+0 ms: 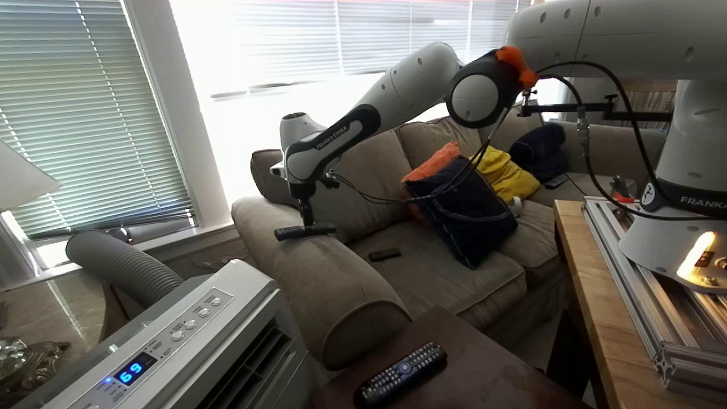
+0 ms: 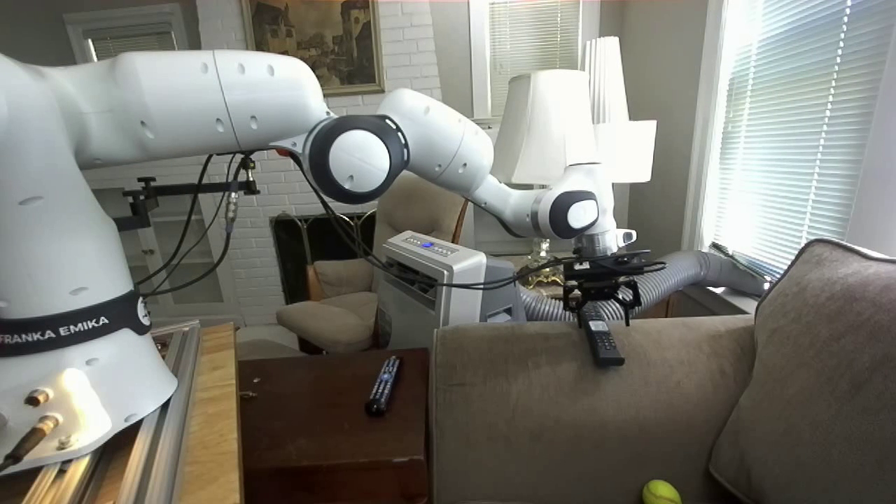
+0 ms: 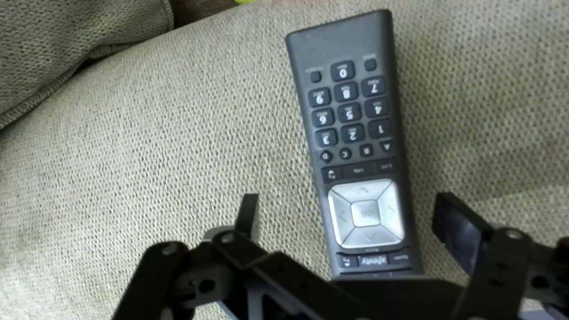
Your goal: Put the remote on the side table
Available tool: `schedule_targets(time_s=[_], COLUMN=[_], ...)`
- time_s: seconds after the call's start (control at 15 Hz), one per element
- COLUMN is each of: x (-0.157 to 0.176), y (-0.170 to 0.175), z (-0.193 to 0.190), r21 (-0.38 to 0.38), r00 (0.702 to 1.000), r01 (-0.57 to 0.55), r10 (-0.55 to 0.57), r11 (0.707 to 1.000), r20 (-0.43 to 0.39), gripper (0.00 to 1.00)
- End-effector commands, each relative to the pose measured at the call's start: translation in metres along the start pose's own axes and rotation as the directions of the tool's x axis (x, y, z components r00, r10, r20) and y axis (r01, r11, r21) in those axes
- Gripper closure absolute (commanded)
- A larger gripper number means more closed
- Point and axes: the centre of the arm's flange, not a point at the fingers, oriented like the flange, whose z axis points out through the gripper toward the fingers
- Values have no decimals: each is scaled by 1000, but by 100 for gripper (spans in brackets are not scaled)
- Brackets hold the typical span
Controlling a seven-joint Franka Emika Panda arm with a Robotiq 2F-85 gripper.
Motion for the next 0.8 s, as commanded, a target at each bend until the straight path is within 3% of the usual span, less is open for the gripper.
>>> schedule_targets(time_s=[0.0, 0.47, 0.53, 0.6, 0.73], x=[0, 3, 4, 5, 6], y=[-2, -6, -6, -6, -5], z=[4, 19, 19, 19, 18], r21=[-4, 0, -2, -3, -4], r00=[1000, 1000, 1000, 1000, 1000], r01=[9, 7, 5, 6, 4], r10=[-9, -7, -5, -6, -4], r11=[1000, 1000, 1000, 1000, 1000], r20=[2, 28, 26, 21, 21], gripper=[0, 0, 5, 26, 32])
